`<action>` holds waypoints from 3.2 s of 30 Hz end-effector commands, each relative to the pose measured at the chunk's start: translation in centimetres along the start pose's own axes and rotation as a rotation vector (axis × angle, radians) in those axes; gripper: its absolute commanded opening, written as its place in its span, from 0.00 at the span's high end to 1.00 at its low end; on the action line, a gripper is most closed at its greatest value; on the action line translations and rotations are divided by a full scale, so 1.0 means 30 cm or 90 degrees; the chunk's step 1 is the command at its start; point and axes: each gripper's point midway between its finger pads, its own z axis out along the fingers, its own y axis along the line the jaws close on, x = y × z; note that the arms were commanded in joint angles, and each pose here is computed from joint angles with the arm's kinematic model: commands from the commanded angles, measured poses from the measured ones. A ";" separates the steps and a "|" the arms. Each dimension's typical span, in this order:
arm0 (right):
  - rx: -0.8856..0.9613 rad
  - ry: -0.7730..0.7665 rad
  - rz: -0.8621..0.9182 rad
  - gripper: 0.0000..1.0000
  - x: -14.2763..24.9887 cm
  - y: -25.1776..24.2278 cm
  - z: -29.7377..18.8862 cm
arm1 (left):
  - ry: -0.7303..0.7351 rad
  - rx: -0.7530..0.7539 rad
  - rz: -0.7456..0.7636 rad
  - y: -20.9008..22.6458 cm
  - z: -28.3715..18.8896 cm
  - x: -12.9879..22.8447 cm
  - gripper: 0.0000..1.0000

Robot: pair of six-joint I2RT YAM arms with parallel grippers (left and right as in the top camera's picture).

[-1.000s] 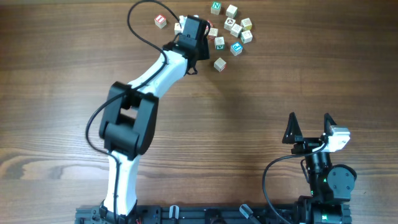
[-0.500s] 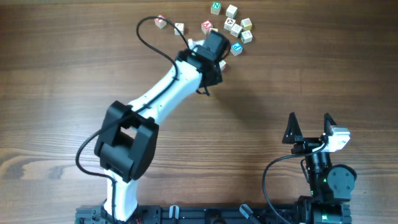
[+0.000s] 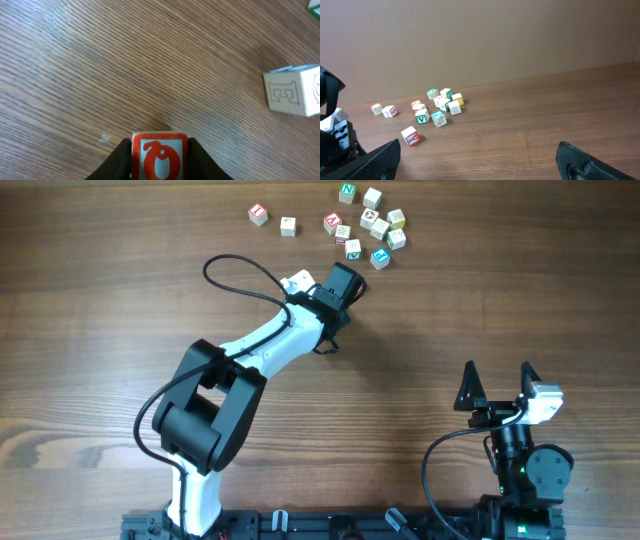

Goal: Form a circle

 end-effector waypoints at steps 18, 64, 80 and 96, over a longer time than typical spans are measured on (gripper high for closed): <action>0.003 -0.009 -0.013 0.00 -0.010 -0.002 -0.002 | -0.055 -0.036 -0.113 0.051 0.004 -0.038 0.78; 0.003 -0.009 -0.013 0.00 -0.010 -0.002 -0.002 | -0.152 0.075 -0.031 -0.146 -0.254 -0.194 0.00; 0.003 -0.009 -0.013 0.00 -0.010 -0.002 -0.002 | -0.149 0.361 0.282 -0.343 -0.380 -0.433 0.01; 0.003 -0.009 -0.013 0.00 -0.010 -0.002 -0.002 | -0.180 0.257 0.419 -0.562 0.024 -0.555 0.04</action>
